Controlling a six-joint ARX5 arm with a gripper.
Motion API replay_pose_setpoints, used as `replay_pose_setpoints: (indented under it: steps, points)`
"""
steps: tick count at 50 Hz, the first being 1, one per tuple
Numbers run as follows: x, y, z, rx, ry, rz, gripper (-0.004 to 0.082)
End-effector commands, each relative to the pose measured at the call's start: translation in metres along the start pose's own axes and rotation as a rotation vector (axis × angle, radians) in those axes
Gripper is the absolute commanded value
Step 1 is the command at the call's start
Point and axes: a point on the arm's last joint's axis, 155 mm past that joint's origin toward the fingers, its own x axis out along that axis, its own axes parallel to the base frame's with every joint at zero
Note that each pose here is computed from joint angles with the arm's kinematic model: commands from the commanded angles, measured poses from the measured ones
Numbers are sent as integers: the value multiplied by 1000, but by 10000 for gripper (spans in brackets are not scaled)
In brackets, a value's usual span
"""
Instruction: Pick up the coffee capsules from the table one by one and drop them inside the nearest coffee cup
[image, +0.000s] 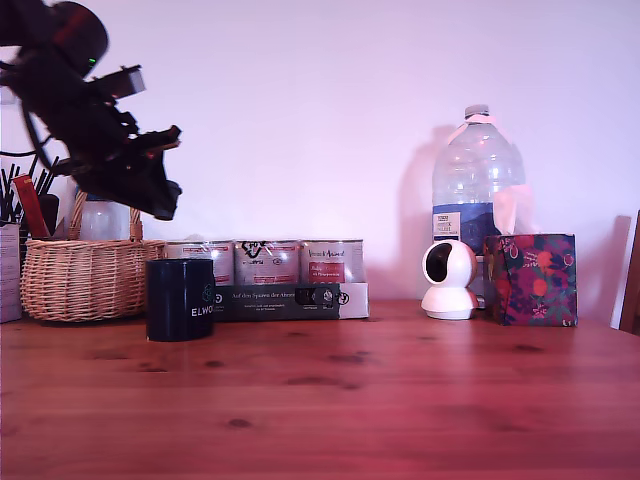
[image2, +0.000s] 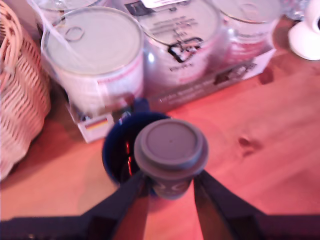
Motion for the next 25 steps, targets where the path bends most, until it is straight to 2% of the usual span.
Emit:
replay_pose_setpoints:
  steps: [1,15,25]
  points:
    - [6,4,5,9,11,6,130]
    - [28,12,9,-8,95,7,130]
    - [42,18,-7,-24,172,14,130]
